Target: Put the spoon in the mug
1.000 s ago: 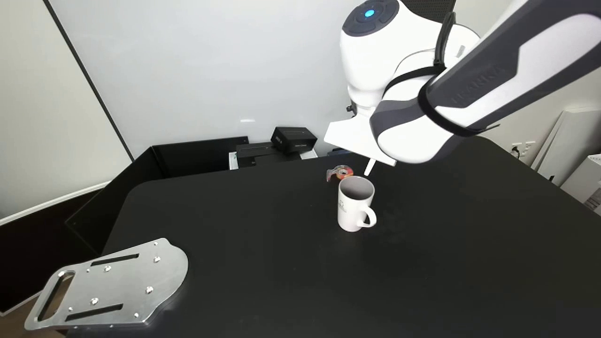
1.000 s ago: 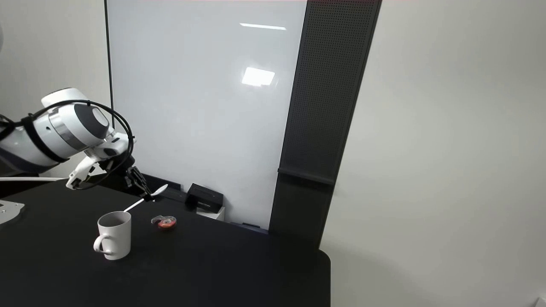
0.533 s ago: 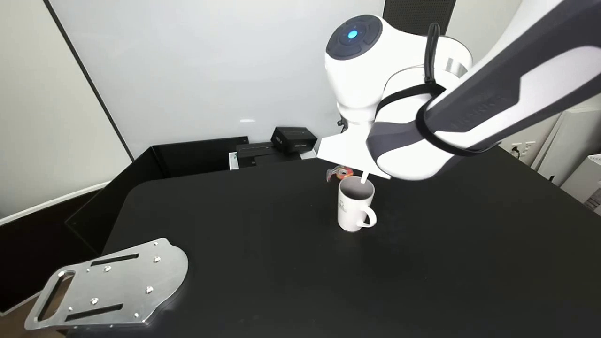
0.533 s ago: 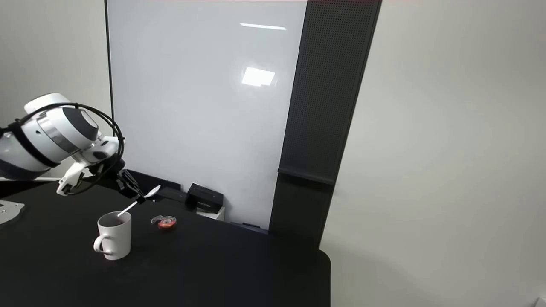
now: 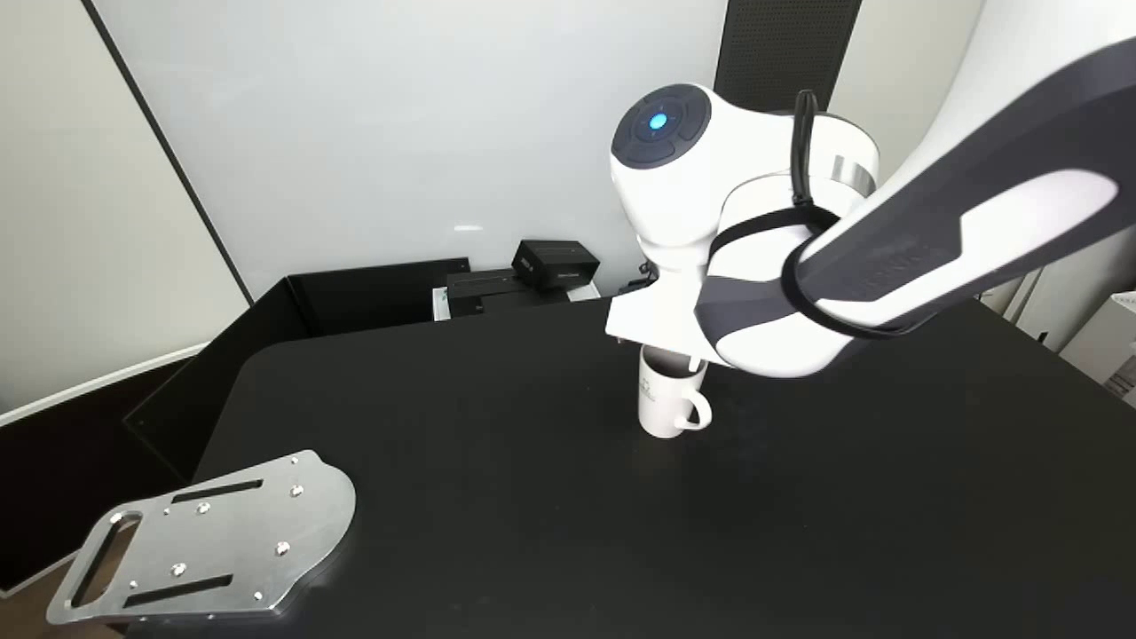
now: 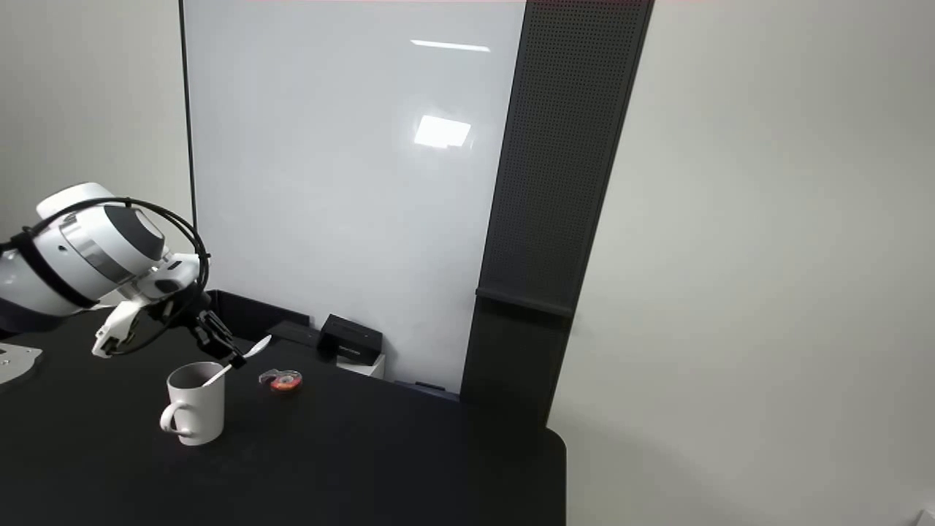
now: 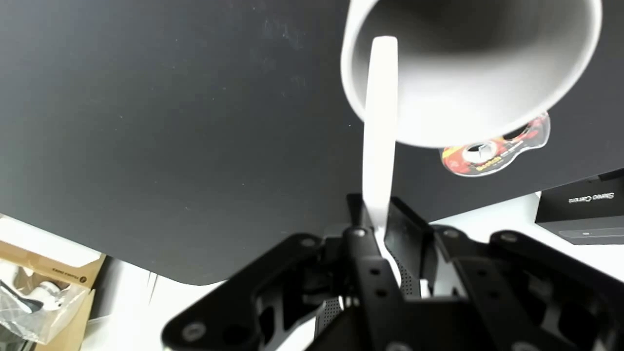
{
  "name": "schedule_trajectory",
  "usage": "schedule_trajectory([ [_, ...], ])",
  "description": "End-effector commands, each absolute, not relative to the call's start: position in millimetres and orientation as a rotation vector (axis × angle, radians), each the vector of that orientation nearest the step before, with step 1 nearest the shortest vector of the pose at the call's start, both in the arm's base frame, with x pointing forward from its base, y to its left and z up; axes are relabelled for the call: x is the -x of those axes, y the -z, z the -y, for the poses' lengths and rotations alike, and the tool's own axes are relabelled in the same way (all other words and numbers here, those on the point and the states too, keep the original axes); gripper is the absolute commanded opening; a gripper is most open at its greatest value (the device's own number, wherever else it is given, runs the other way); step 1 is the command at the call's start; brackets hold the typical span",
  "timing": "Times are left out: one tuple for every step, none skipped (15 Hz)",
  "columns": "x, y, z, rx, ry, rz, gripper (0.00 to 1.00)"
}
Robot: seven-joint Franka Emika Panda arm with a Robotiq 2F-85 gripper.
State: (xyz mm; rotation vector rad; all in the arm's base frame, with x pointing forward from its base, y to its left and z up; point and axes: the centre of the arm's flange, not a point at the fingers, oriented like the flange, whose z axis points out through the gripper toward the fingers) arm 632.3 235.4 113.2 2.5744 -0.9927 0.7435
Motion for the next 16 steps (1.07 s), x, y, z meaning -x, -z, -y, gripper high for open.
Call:
schedule_trajectory([
  [-626.5,-106.0,-249.0,-2.575,-0.751,0.999,0.04],
  [-623.0,-104.1,-255.0,-2.586,-0.749,0.989,0.04],
  [-620.4,-102.3,-259.7,-2.592,-0.749,0.978,0.04],
  [-617.6,-100.3,-264.8,-2.598,-0.75,0.966,0.04],
  [-615.6,-99.0,-268.9,-2.602,-0.75,0.956,0.04],
  [-614.1,-98.0,-271.9,-2.603,-0.753,0.947,0.04],
  [-613.1,-97.6,-273.8,-2.605,-0.75,0.948,0.41],
  [-612.4,-97.4,-275.0,-2.605,-0.75,0.947,0.43],
  [-611.9,-97.1,-276.0,-2.605,-0.75,0.944,0.48],
  [-611.9,-97.1,-276.2,-2.605,-0.751,0.943,0.56],
  [-612.3,-97.4,-275.7,-2.604,-0.751,0.944,0.62],
  [-613.4,-98.6,-274.8,-2.602,-0.753,0.946,0.68],
  [-615.2,-101.6,-273.7,-2.602,-0.755,0.954,0.76],
  [-617.1,-104.8,-272.5,-2.603,-0.754,0.962,0.82],
  [-619.3,-108.4,-270.9,-2.605,-0.751,0.972,0.88],
  [-623.1,-114.6,-268.3,-2.612,-0.738,0.986,0.96],
])
